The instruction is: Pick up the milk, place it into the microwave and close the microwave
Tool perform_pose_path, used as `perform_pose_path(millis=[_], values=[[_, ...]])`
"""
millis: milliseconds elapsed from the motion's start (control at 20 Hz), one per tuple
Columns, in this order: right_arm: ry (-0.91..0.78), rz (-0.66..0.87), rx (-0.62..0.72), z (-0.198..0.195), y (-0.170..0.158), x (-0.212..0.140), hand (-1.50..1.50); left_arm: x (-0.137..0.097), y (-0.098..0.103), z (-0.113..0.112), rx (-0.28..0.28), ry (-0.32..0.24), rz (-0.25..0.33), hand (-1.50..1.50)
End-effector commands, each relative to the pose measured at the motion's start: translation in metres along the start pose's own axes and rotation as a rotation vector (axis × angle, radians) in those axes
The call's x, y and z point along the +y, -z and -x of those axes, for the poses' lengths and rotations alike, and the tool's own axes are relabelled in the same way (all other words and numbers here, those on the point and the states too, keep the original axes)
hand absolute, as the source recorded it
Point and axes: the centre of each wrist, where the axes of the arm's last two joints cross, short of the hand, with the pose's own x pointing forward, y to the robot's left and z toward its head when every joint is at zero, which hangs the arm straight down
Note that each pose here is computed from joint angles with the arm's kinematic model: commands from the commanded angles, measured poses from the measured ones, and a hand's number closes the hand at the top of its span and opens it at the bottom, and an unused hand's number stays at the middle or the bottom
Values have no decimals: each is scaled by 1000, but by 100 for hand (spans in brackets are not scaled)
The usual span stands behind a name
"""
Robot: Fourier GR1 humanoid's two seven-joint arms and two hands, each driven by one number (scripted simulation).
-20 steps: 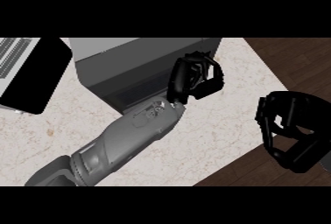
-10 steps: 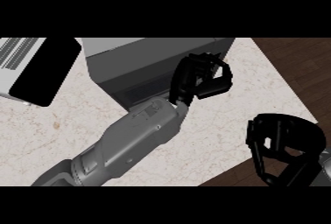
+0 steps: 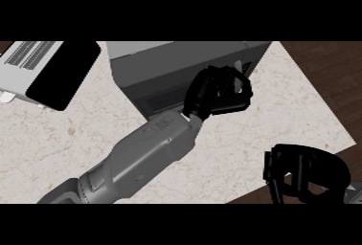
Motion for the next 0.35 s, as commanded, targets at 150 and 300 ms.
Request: perform_pose_path(millis=[150,300], values=[[12,13,-29,3,2,24,150,80,-10,29,58,-92,-241,150],[11,-3,-39,1,8,36,150,76,-10,35,68,-103,-217,150]])
